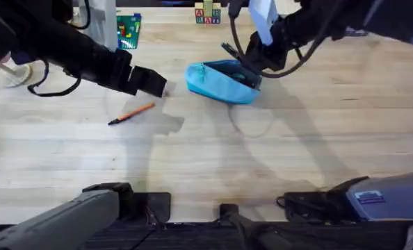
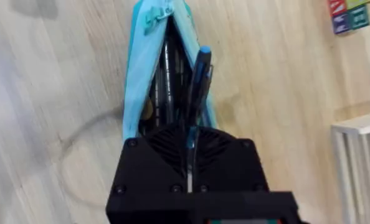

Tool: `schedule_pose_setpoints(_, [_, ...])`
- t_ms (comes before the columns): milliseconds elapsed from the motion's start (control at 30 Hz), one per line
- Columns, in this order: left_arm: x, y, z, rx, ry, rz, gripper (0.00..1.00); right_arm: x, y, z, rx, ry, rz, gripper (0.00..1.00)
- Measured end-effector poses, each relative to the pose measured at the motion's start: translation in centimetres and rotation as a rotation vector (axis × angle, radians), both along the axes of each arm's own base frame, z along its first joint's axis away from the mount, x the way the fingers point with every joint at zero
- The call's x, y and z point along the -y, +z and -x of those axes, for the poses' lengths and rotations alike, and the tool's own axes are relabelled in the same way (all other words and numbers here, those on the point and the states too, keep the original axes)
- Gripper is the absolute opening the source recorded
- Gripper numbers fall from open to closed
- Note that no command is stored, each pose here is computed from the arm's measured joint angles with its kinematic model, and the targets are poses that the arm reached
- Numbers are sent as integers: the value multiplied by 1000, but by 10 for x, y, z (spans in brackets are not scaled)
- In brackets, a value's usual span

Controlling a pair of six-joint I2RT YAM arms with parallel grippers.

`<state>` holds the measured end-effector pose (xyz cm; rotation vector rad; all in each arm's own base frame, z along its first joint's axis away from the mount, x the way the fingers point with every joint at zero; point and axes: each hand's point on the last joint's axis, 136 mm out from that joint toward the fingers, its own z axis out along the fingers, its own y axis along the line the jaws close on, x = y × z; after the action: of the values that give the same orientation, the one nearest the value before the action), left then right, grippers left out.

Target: Unzip the bag, pick up the pens from the table one at a time and place them inside, then zip the bag closed.

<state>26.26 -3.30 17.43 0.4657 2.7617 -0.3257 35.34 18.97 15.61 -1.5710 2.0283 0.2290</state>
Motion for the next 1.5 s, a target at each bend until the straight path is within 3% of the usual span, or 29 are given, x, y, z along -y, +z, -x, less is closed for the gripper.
schedule_pose_setpoints(633, [0, -1, 3, -14, 0, 1, 995, -13, -59, -1, -162, 34, -10, 50])
schedule_pose_setpoints(733, [0, -1, 3, -14, 0, 1, 995, -13, -59, -1, -160, 36, -11, 366])
schedule_pose_setpoints(867, [0, -1, 3, -14, 0, 1, 995, -14, -59, -1, -158, 39, -12, 945])
schedule_pose_setpoints(933, [0, -1, 3, -14, 0, 1, 995, -14, -59, -1, -161, 34, -14, 993])
schedule_pose_setpoints(1200, [0, -1, 3, -14, 0, 1, 995, -13, -51, 1, -189, -37, -38, 998])
schedule_pose_setpoints(1500, [-1, -1, 3, -15, 3, -9, 995, 5, 18, 19, -74, -104, -46, 998])
